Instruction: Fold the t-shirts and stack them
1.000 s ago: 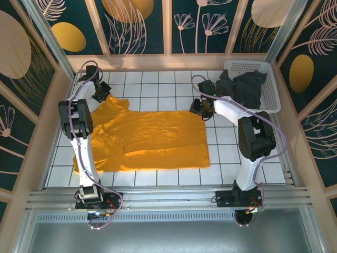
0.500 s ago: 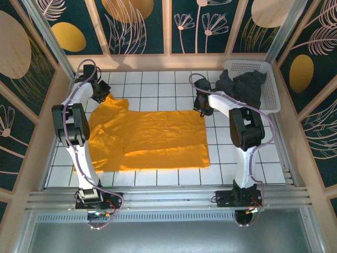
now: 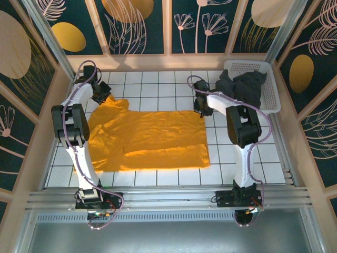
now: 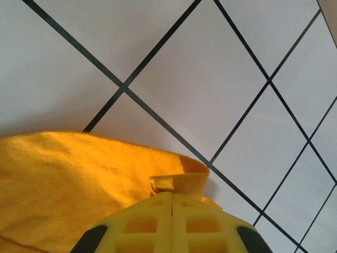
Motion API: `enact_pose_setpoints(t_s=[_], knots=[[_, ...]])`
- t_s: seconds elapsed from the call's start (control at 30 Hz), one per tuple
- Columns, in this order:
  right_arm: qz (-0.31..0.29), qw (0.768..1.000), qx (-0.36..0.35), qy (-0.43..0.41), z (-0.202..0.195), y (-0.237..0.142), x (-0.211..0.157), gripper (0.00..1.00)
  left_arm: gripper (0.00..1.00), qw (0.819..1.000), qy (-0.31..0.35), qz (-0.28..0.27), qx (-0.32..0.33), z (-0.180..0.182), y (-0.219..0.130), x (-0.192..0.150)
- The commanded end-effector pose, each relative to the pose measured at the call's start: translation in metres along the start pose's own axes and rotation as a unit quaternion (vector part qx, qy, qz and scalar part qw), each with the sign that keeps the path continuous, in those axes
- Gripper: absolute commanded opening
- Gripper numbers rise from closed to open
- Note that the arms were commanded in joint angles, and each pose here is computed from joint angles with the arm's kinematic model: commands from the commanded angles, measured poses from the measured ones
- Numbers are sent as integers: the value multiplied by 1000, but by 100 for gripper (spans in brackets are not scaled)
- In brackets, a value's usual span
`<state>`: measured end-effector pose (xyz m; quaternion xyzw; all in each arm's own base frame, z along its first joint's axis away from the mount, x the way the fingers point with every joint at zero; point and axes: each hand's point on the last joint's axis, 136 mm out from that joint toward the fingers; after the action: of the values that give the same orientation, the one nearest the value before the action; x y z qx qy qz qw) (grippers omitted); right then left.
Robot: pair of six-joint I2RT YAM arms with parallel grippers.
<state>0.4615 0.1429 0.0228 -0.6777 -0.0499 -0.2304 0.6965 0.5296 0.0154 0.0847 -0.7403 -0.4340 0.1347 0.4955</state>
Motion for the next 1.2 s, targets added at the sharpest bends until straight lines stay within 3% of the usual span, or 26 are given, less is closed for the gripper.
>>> enact_pose_setpoints(t_s=[0.0, 0.33, 0.63, 0.83, 1.17], knots=[[-13, 999, 2, -31, 2, 5, 12, 30, 0, 1000, 7, -3, -14, -11, -21, -1], [-31, 993, 6, -110, 4, 1, 17, 36, 0, 1000, 7, 4, -13, -10, -23, -6], [-12, 995, 16, -98, 4, 8, 6, 21, 0, 1000, 6, 6, -12, -10, -23, -10], [-26, 995, 21, -92, 5, -1, 12, 0, 0, 1000, 5, 4, -11, -12, -33, -12], [-99, 986, 84, -108, 24, -69, 25, 0, 0, 1000, -18, -12, -3, 7, -99, -45]])
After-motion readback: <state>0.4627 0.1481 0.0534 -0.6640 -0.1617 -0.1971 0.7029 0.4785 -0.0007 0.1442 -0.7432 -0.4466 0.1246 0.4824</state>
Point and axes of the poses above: each hand's point on the last joint's axis, 136 mm out from that joint toward the fingers, its own y axis out along the fingers, its own z axis along the line the jaws close on, x = y × z, and after that the axes turned 2 degrees about -y, right-handed
